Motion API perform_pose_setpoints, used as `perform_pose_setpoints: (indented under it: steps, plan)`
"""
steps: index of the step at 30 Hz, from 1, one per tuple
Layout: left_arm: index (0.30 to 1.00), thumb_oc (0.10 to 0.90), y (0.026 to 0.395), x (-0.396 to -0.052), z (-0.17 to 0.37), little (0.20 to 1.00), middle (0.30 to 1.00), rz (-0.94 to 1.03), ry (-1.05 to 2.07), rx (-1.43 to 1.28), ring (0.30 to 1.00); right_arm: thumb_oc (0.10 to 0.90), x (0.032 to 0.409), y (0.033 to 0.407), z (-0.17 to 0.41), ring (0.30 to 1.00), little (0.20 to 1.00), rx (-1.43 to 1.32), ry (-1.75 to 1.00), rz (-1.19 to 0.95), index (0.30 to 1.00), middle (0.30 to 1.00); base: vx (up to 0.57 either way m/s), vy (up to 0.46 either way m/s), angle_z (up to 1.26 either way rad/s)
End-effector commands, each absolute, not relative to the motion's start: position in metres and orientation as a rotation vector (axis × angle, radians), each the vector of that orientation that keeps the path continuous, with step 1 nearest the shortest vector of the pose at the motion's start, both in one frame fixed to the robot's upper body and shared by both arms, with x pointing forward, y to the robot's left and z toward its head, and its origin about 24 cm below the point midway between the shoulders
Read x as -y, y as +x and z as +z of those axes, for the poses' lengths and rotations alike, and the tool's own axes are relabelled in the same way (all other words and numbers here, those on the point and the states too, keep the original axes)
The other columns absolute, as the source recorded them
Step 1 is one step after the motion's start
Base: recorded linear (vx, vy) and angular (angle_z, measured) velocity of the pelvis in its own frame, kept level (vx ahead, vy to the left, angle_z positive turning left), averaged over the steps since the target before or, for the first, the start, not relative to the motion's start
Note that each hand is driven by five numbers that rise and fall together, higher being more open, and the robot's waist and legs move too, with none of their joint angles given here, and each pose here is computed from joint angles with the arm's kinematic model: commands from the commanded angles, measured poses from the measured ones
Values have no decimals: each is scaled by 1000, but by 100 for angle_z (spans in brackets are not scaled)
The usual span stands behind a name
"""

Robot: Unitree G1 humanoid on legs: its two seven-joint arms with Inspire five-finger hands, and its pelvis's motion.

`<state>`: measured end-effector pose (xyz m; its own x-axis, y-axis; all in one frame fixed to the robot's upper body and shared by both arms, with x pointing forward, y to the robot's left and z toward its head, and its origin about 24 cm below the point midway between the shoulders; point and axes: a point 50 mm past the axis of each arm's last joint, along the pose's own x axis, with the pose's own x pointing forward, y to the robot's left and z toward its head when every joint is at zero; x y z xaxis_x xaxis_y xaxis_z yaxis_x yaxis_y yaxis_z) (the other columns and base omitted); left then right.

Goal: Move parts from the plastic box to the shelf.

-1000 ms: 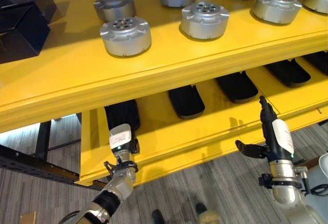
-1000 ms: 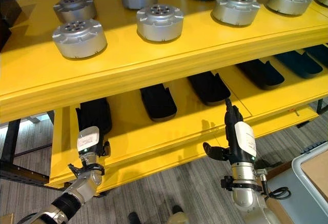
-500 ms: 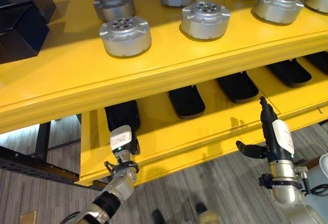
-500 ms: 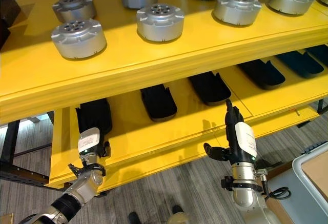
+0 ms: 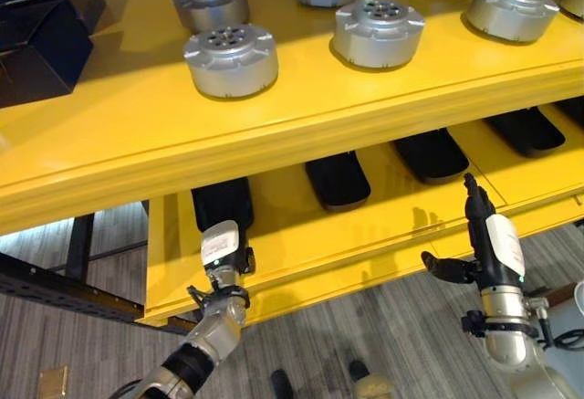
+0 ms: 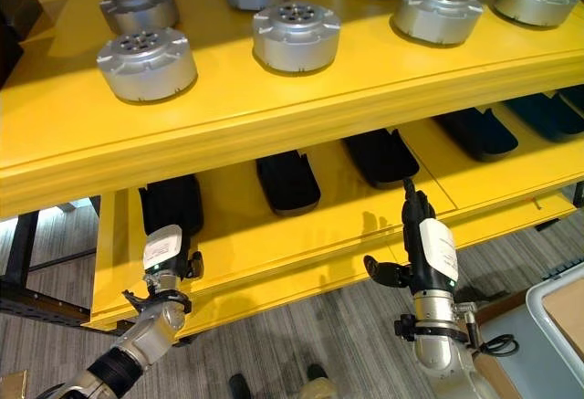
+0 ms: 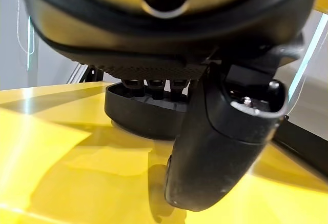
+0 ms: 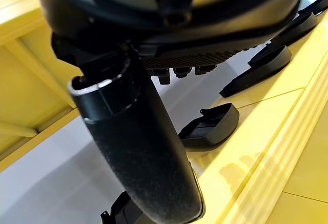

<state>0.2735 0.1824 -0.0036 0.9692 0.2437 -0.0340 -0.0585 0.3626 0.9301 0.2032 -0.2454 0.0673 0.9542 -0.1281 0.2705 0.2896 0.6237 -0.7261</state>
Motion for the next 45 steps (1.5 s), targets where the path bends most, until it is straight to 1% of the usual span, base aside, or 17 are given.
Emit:
perform_pose_setpoints:
  steps: [1,23,29,45]
  plan:
    - [1000,900,292,-204,37,1000,1000,317,1268,-11,1000,900,242,211,131,1000,1000,529,-814,-371,1000,1000,0,0,0]
    - [1000,900,282,-205,33,1000,1000,264,1255,-24,1000,900,244,209,132,1000,1000,519,-811,-396,1000,1000,0,0,0]
    - [1000,900,277,-202,27,1000,1000,223,1247,-34,1000,900,243,209,132,1000,1000,517,-806,-404,1000,1000,0,0,0]
    - [1000,900,265,-201,35,1000,1000,151,1237,1,1000,900,245,208,134,1000,1000,517,-806,-439,1000,1000,-14,-5,2]
